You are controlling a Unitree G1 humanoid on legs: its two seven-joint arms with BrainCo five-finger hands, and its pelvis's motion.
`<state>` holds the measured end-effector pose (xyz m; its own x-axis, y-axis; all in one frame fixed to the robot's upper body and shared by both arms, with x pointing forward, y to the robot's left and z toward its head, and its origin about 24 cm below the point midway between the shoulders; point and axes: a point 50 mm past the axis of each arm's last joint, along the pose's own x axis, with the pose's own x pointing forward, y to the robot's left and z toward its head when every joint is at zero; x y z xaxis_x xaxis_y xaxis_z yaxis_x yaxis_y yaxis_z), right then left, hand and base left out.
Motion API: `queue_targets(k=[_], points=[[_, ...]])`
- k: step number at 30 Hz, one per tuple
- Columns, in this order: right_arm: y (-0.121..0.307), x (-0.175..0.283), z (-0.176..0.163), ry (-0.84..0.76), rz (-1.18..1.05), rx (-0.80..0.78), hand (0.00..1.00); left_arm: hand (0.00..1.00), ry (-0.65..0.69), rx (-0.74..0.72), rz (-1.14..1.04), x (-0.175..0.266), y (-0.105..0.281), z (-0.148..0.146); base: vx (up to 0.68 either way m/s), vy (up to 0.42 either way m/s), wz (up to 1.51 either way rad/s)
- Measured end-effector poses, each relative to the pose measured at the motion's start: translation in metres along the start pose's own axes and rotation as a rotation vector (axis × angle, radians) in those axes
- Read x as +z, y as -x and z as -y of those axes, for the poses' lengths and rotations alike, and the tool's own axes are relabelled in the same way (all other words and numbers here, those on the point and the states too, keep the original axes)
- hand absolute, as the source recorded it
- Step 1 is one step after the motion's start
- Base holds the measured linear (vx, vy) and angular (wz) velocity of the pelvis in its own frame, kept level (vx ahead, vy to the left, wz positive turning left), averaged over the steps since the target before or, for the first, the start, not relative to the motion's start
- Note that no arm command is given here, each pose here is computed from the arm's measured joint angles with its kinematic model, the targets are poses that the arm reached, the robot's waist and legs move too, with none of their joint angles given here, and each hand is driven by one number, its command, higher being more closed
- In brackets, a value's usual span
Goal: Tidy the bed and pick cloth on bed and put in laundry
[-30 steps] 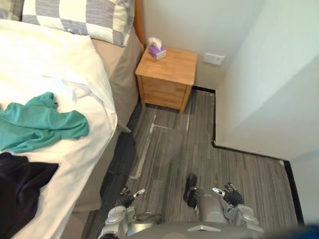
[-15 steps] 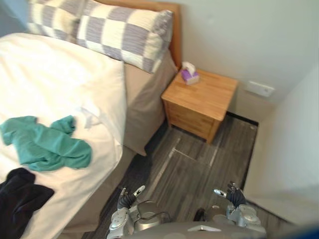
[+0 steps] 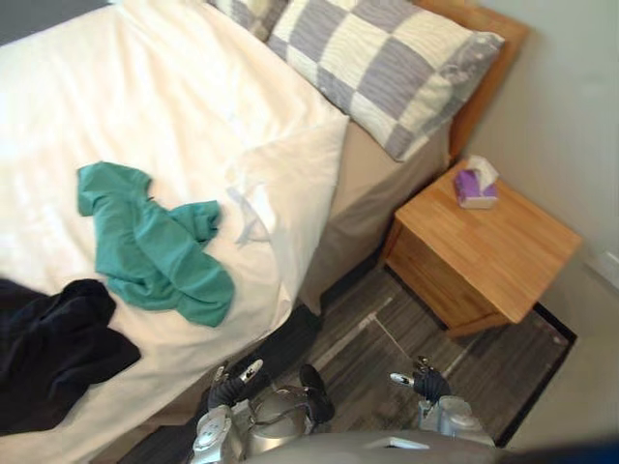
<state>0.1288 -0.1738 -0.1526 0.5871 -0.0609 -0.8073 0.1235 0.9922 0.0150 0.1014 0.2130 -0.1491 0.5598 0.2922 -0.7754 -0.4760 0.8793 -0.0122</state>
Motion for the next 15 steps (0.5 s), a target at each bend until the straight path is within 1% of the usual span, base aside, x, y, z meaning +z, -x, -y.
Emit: queue_targets(k=[4, 7, 10, 11, 13, 15], points=[[0.003, -0.004, 0.011, -0.043, 0.001, -0.038, 0.0, 0.0, -0.157, -0.03, -0.031, 0.001, -0.002, -0.005, 0.2, 0.003, 1.36], [0.003, 0.0, 0.012, -0.089, 0.027, -0.052, 0.0, 0.0, -0.179, -0.045, -0.046, -0.001, -0.003, -0.003, 0.23, -0.06, 1.38], [0.003, -0.002, 0.014, -0.119, 0.022, -0.068, 0.0, 0.0, -0.183, -0.057, -0.04, 0.0, -0.003, 0.0, 0.27, -0.172, 1.44], [0.005, -0.007, 0.011, -0.122, 0.006, -0.067, 0.0, 0.0, -0.166, -0.055, -0.034, 0.002, -0.003, -0.003, 0.34, -0.28, 0.98], [0.003, -0.005, 0.009, -0.12, 0.008, -0.064, 0.0, 0.0, -0.124, -0.039, -0.041, -0.001, -0.002, -0.004, 0.28, -0.209, 0.56], [0.003, -0.002, 0.014, -0.094, 0.007, -0.068, 0.0, 0.0, -0.084, -0.061, -0.06, -0.011, 0.001, 0.008, 0.3, -0.139, 0.1]])
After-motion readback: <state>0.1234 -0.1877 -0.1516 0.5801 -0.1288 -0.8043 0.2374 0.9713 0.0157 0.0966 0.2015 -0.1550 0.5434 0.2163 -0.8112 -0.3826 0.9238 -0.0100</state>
